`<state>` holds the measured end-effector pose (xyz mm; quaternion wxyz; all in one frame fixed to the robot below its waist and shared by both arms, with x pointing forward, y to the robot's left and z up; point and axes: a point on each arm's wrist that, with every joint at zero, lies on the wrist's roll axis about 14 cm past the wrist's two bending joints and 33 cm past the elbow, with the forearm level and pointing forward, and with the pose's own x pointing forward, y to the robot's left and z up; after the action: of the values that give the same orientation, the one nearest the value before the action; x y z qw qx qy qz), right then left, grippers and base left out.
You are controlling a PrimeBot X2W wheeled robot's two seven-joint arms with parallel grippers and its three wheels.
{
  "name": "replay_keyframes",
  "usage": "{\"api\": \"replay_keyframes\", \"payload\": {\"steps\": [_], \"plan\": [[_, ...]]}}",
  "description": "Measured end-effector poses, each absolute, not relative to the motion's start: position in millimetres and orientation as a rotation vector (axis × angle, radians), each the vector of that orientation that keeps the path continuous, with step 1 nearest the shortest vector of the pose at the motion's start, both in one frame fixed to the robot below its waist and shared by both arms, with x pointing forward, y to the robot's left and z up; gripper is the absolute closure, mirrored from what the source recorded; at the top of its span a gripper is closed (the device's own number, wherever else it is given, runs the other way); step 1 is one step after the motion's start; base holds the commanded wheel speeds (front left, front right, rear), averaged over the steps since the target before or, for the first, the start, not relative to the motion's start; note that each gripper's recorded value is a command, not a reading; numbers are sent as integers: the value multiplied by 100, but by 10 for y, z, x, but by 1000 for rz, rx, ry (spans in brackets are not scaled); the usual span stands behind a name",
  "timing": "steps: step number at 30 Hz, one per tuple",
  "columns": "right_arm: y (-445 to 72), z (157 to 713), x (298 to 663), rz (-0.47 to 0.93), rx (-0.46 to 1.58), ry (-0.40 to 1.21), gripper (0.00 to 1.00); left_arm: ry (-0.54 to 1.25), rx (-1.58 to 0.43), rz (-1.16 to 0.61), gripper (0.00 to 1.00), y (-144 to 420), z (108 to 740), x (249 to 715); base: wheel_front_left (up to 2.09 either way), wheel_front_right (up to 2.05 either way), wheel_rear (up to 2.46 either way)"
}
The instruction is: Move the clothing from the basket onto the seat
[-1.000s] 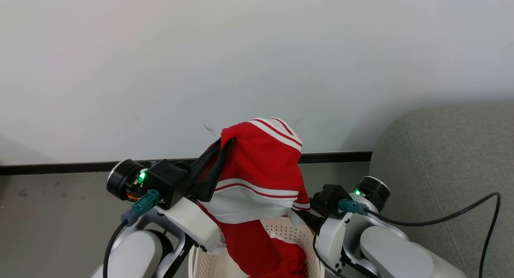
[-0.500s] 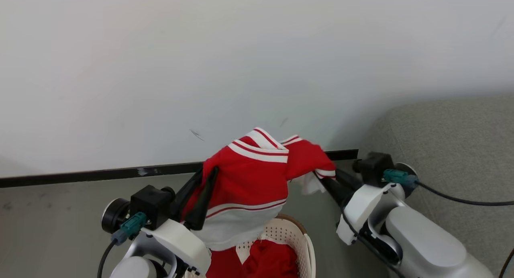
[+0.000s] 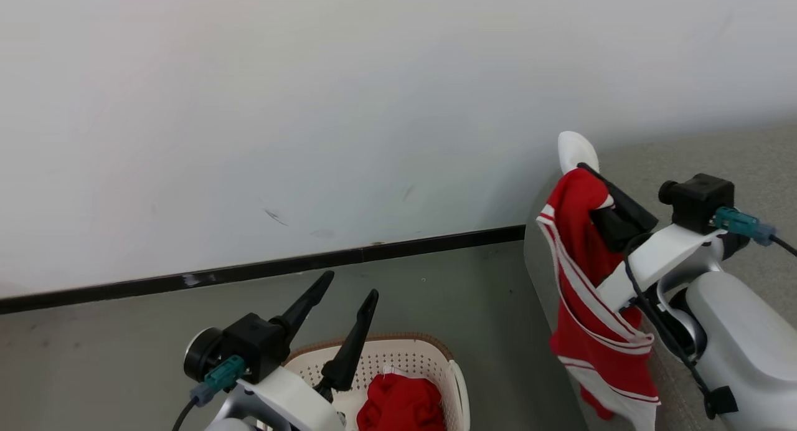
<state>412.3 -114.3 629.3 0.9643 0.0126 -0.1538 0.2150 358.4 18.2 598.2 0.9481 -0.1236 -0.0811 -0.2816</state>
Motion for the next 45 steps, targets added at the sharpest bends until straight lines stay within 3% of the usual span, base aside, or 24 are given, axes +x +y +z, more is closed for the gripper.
{"api": "replay_keyframes", "payload": {"steps": [21, 35, 45], "plan": [[-2620, 6339, 3709, 80, -32, -348, 100, -127, -289, -860, 0, -614, 5873, 3257, 0, 0, 0], [-3271, 6320, 3210, -105, -66, -356, 100, -97, -318, -1028, 0, -1081, 5836, 3014, 0, 0, 0], [-3248, 6304, 3138, -102, -55, -329, 100, -78, -340, -1086, 0, -1250, 5799, 2968, 0, 0, 0]]}}
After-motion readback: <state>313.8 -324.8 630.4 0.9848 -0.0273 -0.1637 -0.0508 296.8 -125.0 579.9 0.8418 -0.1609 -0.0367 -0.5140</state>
